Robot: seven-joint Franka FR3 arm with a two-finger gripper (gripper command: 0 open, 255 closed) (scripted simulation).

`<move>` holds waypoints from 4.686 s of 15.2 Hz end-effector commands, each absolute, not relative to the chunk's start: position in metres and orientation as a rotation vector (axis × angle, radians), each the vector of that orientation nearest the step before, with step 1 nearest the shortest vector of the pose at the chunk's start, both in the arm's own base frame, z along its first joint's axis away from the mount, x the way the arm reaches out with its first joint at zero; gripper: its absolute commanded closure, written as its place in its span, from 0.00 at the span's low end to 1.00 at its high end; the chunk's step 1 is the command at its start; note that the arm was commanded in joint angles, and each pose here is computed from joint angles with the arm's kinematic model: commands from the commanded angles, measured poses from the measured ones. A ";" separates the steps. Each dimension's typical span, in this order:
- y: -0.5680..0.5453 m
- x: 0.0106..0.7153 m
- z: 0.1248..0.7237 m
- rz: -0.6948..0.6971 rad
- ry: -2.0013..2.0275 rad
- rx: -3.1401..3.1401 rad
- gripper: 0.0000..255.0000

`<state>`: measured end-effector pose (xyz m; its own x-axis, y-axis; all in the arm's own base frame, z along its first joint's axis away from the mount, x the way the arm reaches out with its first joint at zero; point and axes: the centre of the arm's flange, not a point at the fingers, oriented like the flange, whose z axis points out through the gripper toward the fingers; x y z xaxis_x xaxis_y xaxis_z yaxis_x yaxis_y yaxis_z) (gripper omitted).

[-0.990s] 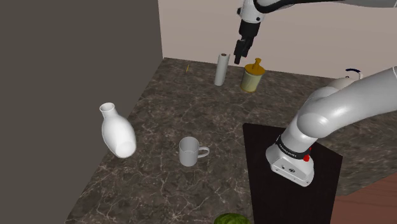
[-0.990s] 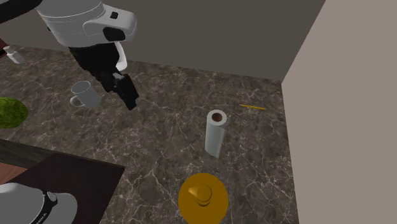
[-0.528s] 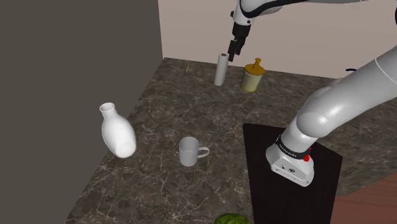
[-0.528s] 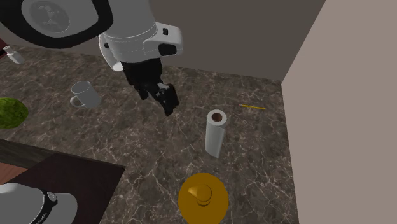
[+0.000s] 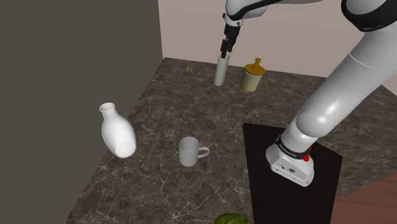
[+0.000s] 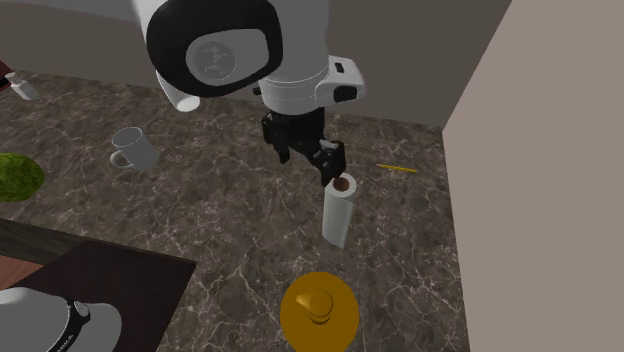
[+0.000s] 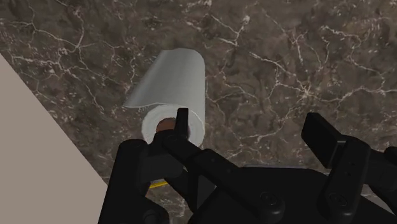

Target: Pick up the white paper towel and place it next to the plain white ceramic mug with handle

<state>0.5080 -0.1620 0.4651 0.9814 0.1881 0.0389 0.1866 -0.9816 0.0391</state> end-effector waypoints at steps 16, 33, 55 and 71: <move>-0.210 0.565 0.405 0.095 0.324 3.074 0.00; -0.210 0.565 0.420 0.095 0.324 3.074 1.00; -0.210 0.565 0.537 0.095 0.324 3.074 1.00; -0.210 0.565 0.621 0.095 0.324 3.074 1.00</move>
<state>0.5647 -0.2100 0.6171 0.9761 0.2097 0.0565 0.2066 -0.9768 0.0558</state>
